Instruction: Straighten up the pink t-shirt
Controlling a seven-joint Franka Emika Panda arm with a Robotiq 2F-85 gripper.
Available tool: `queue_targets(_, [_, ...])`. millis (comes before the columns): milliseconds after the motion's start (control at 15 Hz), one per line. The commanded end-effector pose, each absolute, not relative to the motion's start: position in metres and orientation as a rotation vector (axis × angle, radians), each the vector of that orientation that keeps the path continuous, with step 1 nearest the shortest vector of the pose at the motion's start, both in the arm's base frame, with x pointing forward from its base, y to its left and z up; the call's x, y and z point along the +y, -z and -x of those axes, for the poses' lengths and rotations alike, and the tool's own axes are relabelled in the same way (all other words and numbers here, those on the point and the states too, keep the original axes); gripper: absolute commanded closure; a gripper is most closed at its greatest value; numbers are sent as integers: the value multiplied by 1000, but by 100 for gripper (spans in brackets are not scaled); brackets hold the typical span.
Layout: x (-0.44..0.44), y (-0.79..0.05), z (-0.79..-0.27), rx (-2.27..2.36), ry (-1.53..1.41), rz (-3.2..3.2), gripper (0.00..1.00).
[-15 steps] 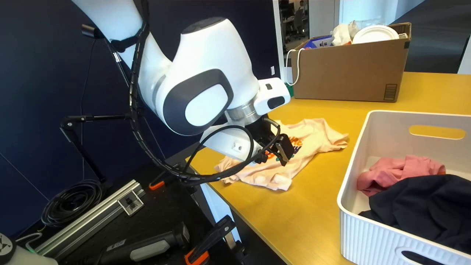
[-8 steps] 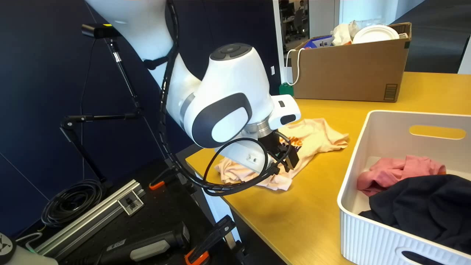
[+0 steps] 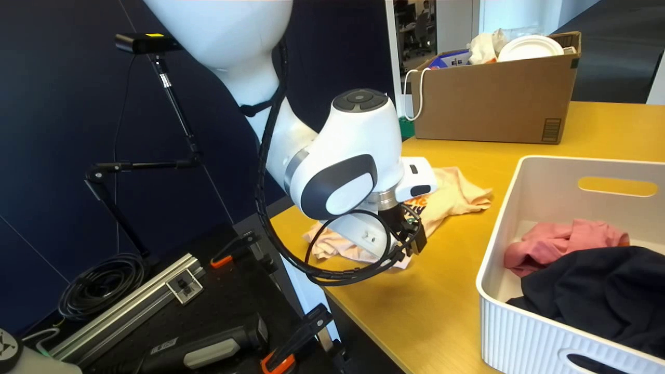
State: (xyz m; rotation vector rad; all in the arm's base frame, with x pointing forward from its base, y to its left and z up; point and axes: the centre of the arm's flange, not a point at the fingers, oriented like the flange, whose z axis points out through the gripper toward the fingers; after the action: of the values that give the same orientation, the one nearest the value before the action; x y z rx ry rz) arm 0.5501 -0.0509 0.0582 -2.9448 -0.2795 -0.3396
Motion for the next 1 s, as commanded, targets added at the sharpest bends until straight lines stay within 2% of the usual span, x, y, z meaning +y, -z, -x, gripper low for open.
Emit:
queue_targets(0, [-51,-38,-571,-255,304,2953,0])
queue_targets(267, [-53,-28,-578,-241,303,2962,0])
queue_targets(333, [-51,-28,-577,-238,305,2960,8])
queue_targets(400, [-51,-26,-577,-242,305,2960,26])
queue_targets(933, [-41,-30,-557,-261,294,2971,86])
